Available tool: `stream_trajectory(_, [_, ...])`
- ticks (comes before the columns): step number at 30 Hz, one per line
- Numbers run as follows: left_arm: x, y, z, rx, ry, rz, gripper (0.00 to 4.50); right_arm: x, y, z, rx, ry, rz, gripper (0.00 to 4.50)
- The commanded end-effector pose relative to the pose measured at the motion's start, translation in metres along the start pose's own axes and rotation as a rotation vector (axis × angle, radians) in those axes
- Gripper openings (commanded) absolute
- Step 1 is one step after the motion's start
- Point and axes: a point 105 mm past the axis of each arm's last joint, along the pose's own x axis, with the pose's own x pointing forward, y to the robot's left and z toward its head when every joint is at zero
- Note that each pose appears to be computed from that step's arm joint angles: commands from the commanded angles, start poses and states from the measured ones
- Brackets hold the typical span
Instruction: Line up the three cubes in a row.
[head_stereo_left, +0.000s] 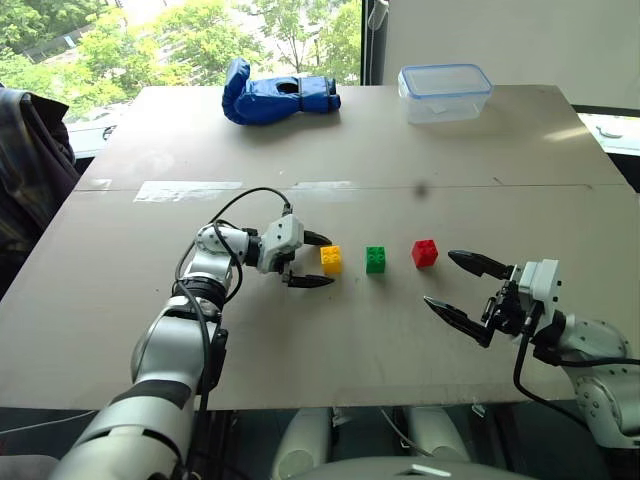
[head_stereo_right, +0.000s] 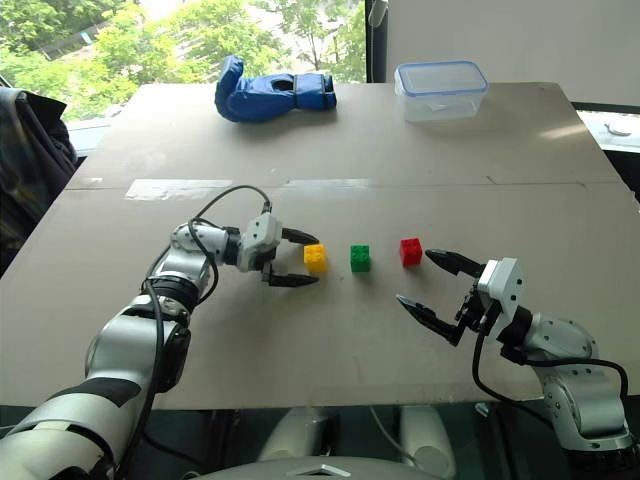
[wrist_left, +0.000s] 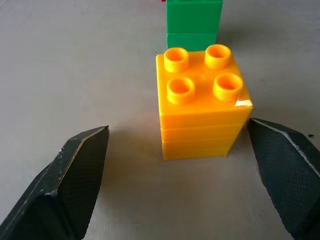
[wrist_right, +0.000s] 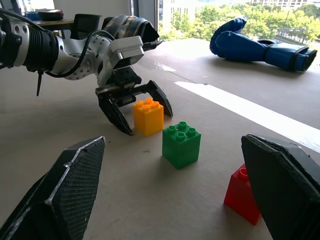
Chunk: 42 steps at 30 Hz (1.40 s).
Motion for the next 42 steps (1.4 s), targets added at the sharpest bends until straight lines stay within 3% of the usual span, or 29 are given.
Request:
stream_trajectory(1, [-0.011, -0.003, -0.010, -0.011, 0.025, 0.025, 4.48, 0.000, 0.001, 0.011, -0.042, -0.033, 0.009, 4.50])
stream_trajectory(15, [-0.019, -0.007, -0.019, -0.035, 0.004, 0.089, 4.48, 0.006, 0.000, 0.011, -0.038, -0.038, 0.032, 4.50])
stream_trajectory(20, [-0.031, -0.012, -0.012, -0.025, -0.066, 0.093, 4.48, 0.000, 0.002, 0.007, -0.025, -0.029, 0.019, 4.50])
stream_trajectory(23, [-0.042, -0.026, 0.000, -0.011, -0.137, 0.075, 4.48, -0.010, 0.002, -0.002, -0.010, -0.003, -0.005, 4.50])
stream_trajectory(26, [-0.058, -0.061, 0.014, -0.049, -0.191, 0.095, 4.48, -0.033, -0.003, -0.023, 0.020, 0.061, -0.056, 4.50])
stream_trajectory(31, [-0.059, -0.112, 0.019, -0.217, -0.158, 0.216, 4.48, -0.056, -0.011, -0.045, 0.035, 0.110, -0.125, 4.50])
stream_trajectory(34, [-0.051, -0.125, 0.012, -0.258, -0.068, 0.344, 4.48, -0.062, -0.014, -0.049, 0.015, 0.124, -0.130, 4.50])
stream_trajectory(42, [-0.033, -0.147, 0.016, -0.377, -0.049, 0.503, 4.48, -0.074, -0.017, -0.055, 0.015, 0.160, -0.117, 4.50])
